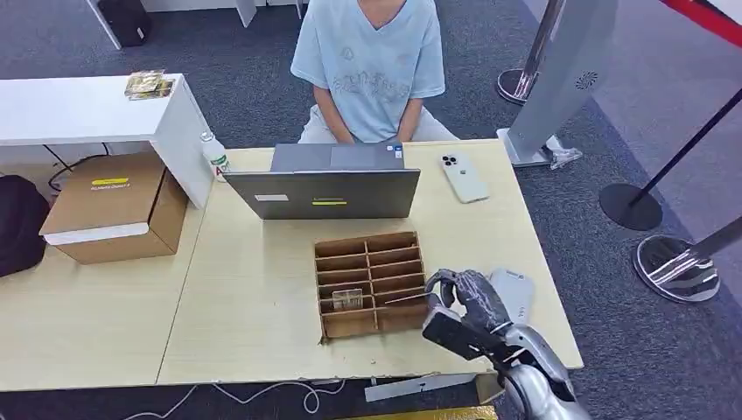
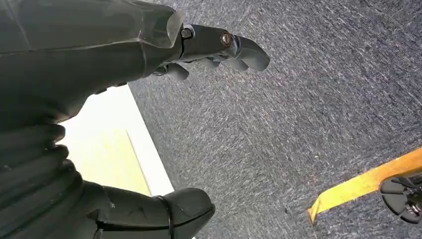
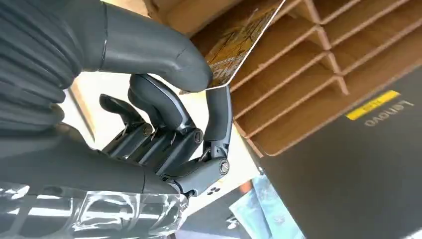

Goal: Pass the card to the sensor for recognition and then transmit it.

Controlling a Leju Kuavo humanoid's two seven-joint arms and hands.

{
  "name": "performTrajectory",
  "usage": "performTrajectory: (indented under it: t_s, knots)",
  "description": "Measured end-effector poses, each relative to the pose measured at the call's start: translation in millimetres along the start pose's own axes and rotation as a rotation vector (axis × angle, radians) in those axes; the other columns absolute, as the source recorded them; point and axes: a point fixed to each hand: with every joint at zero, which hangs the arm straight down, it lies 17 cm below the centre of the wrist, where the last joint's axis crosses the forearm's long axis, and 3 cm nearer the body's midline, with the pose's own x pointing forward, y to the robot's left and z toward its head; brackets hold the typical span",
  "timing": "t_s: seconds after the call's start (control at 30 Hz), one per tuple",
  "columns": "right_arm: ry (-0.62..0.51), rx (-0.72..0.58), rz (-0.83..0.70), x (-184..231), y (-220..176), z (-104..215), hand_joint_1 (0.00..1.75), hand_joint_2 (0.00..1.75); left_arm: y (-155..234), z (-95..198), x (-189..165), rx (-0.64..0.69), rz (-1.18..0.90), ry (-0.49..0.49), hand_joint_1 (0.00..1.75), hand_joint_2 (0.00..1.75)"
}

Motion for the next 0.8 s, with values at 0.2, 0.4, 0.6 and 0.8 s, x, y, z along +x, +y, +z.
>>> performTrajectory:
  t_s: [0.2,0.4,0.6,0.8]
  knots:
    - [-0.068,-0.035,-0.140,18,-19,0,1.75,1.75,0,0,0,0.001,0.005,0.000,0.00,1.75]
    - [-0.174,-0.063,-0.276,42,-42,7,1.75,1.75,0,0,0,0.001,0.012,-0.001,0.00,1.75]
    - [-0.283,-0.150,-0.271,70,-76,11,1.75,1.75,1,0,0,0.003,0.011,-0.003,0.00,1.75]
    - [-0.264,-0.357,0.124,81,-123,7,1.75,1.75,1,0,1,0.004,0.009,-0.007,0.00,1.75]
